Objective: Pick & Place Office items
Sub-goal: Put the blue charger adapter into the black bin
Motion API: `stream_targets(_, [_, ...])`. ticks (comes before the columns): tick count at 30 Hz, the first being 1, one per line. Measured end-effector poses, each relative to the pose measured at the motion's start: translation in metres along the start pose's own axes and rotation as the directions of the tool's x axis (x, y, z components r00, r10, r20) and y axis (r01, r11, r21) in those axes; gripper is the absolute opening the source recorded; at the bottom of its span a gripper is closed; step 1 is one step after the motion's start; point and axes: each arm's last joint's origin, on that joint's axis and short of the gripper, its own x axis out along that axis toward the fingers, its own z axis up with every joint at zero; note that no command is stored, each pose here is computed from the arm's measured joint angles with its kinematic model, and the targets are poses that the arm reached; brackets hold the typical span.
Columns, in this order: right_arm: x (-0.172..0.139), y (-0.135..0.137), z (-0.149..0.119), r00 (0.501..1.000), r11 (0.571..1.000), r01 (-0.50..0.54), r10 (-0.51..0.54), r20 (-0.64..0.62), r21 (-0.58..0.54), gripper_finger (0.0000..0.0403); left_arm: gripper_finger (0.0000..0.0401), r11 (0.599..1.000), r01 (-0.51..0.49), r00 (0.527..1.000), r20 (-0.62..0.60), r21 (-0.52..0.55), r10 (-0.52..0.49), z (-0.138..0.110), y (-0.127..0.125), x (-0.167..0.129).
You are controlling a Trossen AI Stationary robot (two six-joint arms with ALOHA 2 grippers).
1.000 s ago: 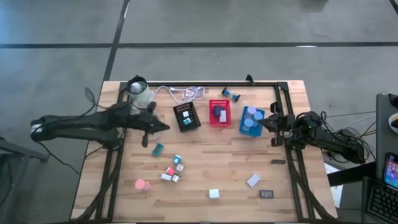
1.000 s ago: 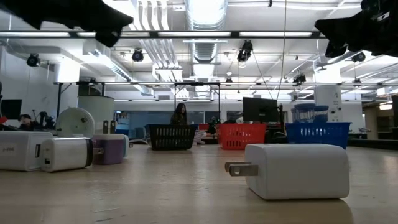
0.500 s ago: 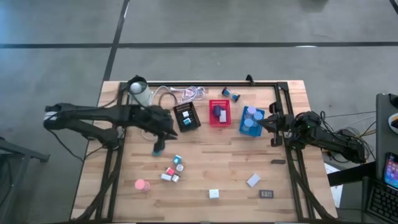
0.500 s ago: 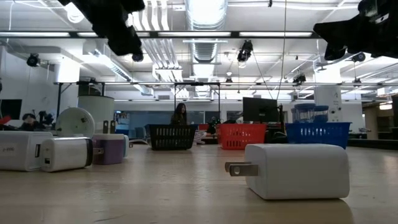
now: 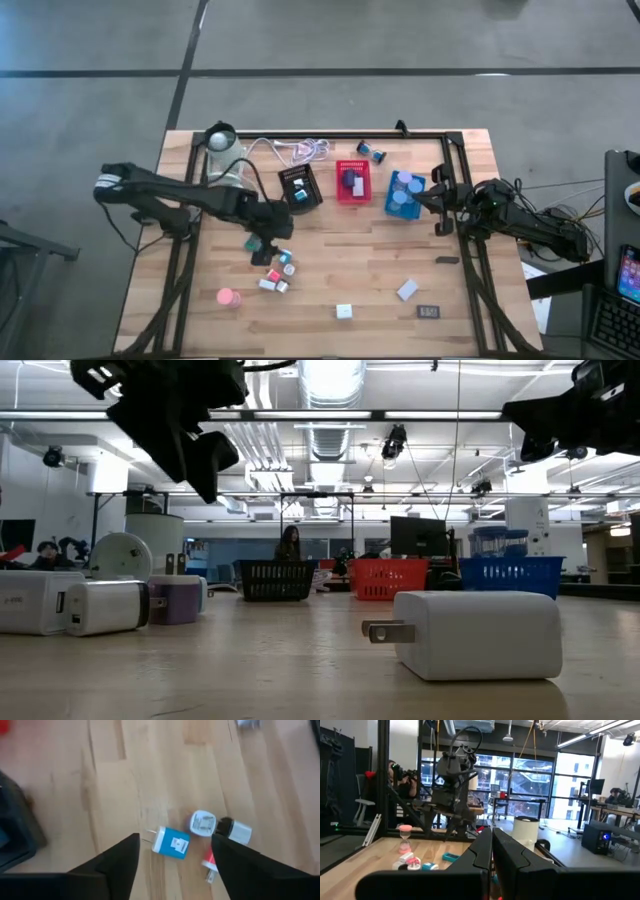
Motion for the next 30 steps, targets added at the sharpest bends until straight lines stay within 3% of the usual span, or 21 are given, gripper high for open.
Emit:
stream_targets(14, [0.0,0.0,-0.003,1.0,1.0,0.0,0.0,-0.017,-0.004,0.0008,0.0281,0.996,0.007,0.989,-0.145,0.09,0.006,-0.003,-0.002,0.046])
stream_targets(23, [0.0,0.0,-0.003,1.0,1.0,0.001,-0.001,-0.019,-0.014,0.0008,0.028,0.996,0.011,0.983,-0.184,0.083,0.004,-0.005,-0.003,0.059])
stream_targets(30, [0.0,0.0,-0.003,1.0,1.0,0.001,-0.001,-0.018,-0.014,0.0008,0.028,0.987,-0.02,0.983,-0.179,0.162,0.05,-0.005,-0.006,0.061])
